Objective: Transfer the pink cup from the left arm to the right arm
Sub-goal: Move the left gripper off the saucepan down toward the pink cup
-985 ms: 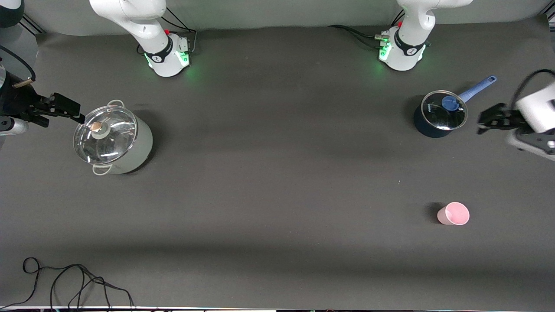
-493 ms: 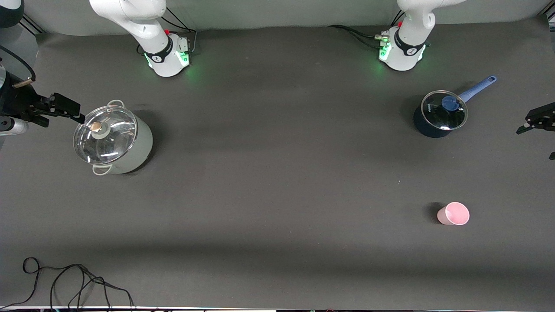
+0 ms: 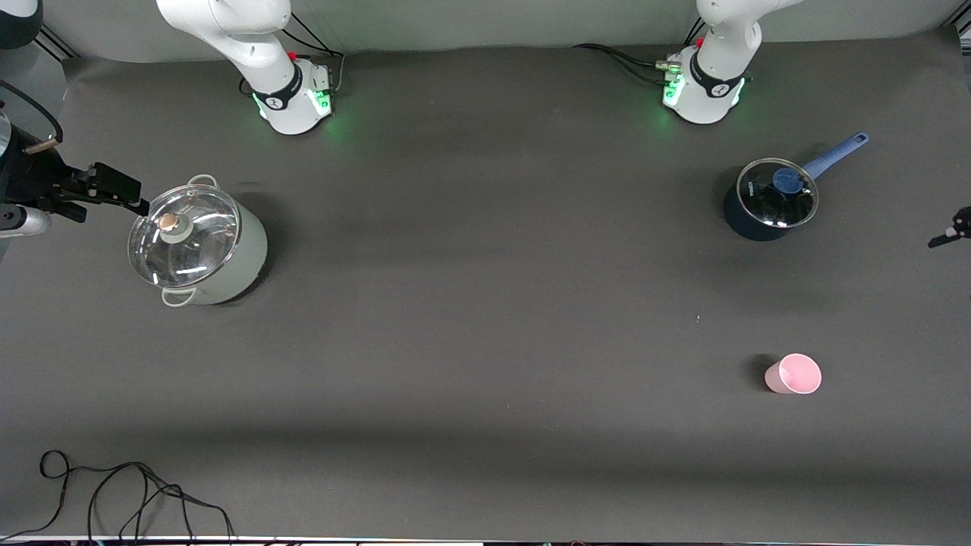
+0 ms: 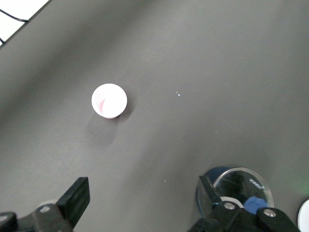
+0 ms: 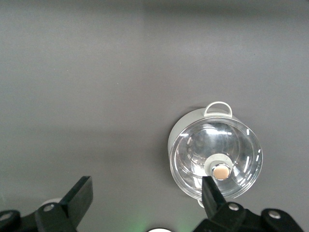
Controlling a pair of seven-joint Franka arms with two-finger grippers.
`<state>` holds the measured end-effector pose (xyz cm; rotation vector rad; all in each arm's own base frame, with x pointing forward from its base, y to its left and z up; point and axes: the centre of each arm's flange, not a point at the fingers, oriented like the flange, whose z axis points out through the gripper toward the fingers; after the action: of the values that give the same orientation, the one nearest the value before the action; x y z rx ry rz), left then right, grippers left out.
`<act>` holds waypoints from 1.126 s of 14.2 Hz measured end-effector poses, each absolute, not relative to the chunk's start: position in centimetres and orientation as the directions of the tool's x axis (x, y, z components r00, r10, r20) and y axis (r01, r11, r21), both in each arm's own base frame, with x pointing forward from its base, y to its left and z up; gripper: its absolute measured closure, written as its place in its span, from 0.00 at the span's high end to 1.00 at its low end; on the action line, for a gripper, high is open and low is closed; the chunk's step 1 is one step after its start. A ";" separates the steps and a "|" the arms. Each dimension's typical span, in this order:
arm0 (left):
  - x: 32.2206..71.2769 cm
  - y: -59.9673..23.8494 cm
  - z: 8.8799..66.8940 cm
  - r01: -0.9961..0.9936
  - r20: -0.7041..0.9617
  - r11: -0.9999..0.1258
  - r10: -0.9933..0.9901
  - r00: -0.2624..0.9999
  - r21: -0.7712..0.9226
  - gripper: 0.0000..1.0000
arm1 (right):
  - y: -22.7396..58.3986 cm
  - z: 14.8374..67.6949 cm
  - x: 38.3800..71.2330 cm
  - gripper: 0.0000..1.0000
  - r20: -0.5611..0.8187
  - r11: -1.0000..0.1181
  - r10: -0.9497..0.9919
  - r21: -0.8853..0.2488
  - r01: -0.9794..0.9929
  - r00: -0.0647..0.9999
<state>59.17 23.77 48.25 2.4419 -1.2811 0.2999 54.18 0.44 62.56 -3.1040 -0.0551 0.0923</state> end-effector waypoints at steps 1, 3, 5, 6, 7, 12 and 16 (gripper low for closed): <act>59.2 25.8 45.8 -0.841 0.402 -0.493 -0.739 0.540 0.223 1.00 | 0.4 62.5 54.2 1.00 -0.060 -0.999 0.036 -0.037 0.034 0.998; 59.1 29.1 40.2 -0.875 0.514 -0.432 -0.712 0.479 0.218 1.00 | 0.4 62.5 54.2 1.00 -0.061 -0.999 0.036 -0.037 0.034 0.997; 59.2 31.0 34.6 -0.905 0.621 -0.380 -0.667 0.412 0.193 1.00 | 0.4 62.5 54.2 1.00 -0.061 -0.999 0.036 -0.037 0.034 0.997; 59.2 31.6 32.0 -0.916 0.670 -0.363 -0.638 0.379 0.173 1.00 | 0.4 62.5 54.2 1.00 -0.061 -0.999 0.036 -0.037 0.034 0.997; 59.2 31.9 29.4 -0.924 0.720 -0.351 -0.601 0.346 0.151 1.00 | 0.4 62.5 54.2 1.00 -0.062 -0.999 0.036 -0.037 0.034 0.997; 59.6 31.4 19.0 -0.915 0.866 -0.402 -0.446 0.228 0.033 1.00 | 0.4 62.4 54.1 1.00 -0.064 -0.999 0.036 -0.037 0.034 0.997; 59.2 29.8 13.0 -0.883 0.921 -0.468 -0.351 0.170 -0.016 1.00 | 0.4 62.4 54.1 1.00 -0.066 -0.999 0.036 -0.037 0.034 0.997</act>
<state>59.22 29.80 12.99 1.9099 -1.1628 1.2789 54.14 0.43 62.36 -3.1035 -0.0548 0.1029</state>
